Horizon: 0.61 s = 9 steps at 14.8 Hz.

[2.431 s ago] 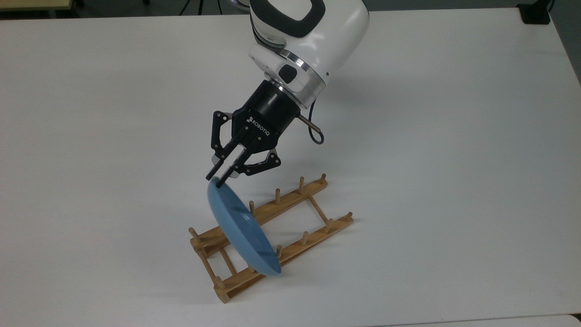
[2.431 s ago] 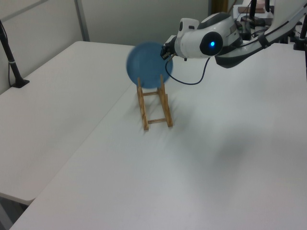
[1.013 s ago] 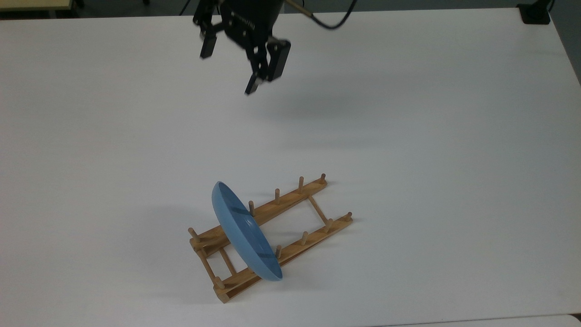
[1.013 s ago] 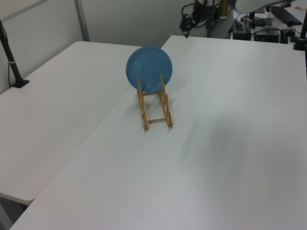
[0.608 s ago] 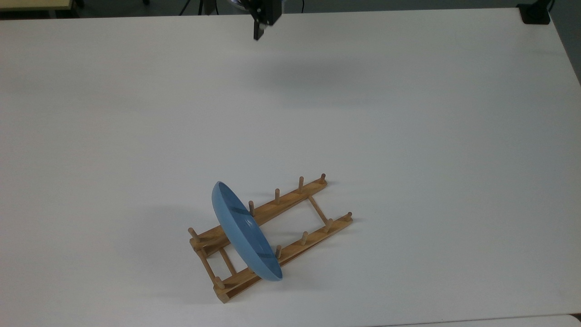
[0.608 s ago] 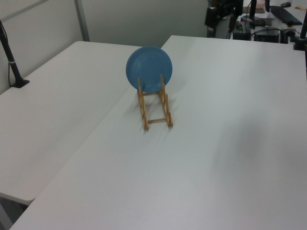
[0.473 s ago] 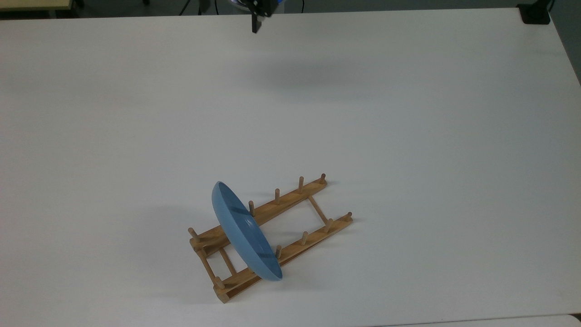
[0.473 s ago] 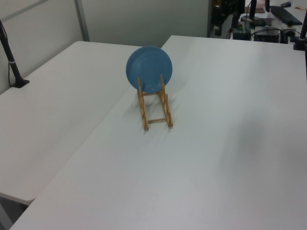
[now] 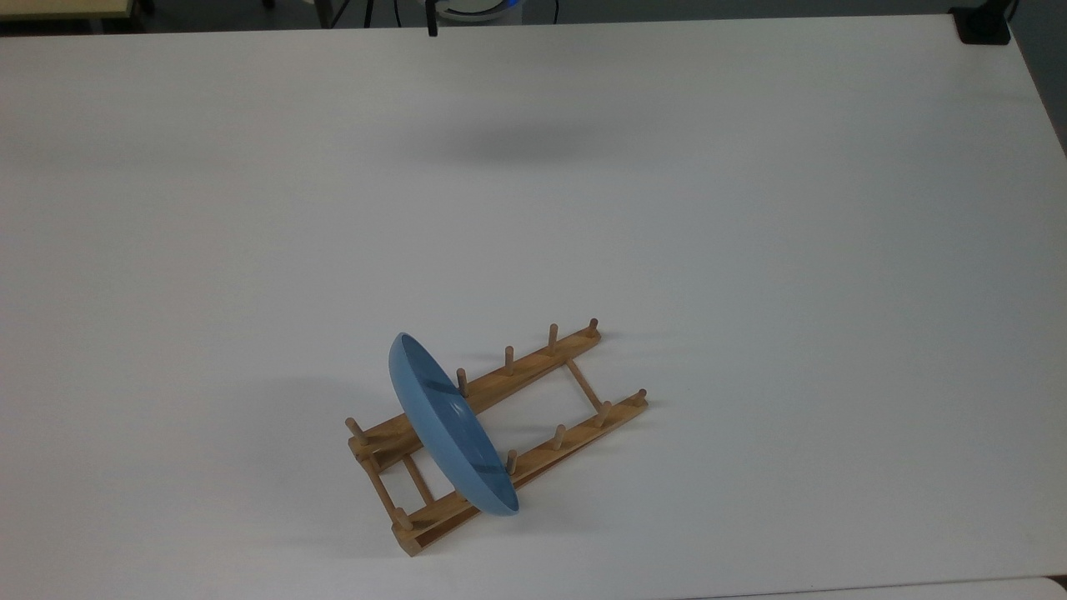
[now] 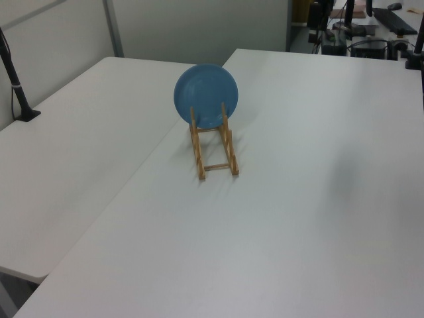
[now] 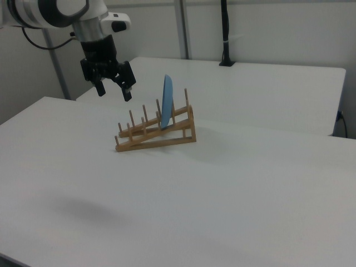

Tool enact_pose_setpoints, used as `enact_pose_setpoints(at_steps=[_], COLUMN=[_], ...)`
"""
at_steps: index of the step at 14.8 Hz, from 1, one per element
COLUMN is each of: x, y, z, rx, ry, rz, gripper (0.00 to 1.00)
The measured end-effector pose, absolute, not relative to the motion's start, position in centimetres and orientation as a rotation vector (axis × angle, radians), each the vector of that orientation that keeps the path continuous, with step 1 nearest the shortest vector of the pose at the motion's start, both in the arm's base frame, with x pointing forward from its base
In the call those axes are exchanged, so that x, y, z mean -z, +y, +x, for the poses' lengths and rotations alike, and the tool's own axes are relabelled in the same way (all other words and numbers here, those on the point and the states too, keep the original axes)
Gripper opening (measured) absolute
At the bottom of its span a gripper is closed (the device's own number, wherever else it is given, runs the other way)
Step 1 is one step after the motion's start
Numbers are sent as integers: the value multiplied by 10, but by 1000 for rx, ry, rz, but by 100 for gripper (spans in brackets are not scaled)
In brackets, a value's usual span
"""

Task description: Place plate in plate rack

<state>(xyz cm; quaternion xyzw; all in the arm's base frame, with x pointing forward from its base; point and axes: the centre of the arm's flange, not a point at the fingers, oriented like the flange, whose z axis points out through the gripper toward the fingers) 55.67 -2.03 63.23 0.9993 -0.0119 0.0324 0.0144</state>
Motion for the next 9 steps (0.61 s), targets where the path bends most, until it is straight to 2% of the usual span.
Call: enact_pose_setpoints(at_steps=[9], x=[-634], y=[-21], z=[559], rx=[-133], ry=[-2], rz=[3109], gripper=[100])
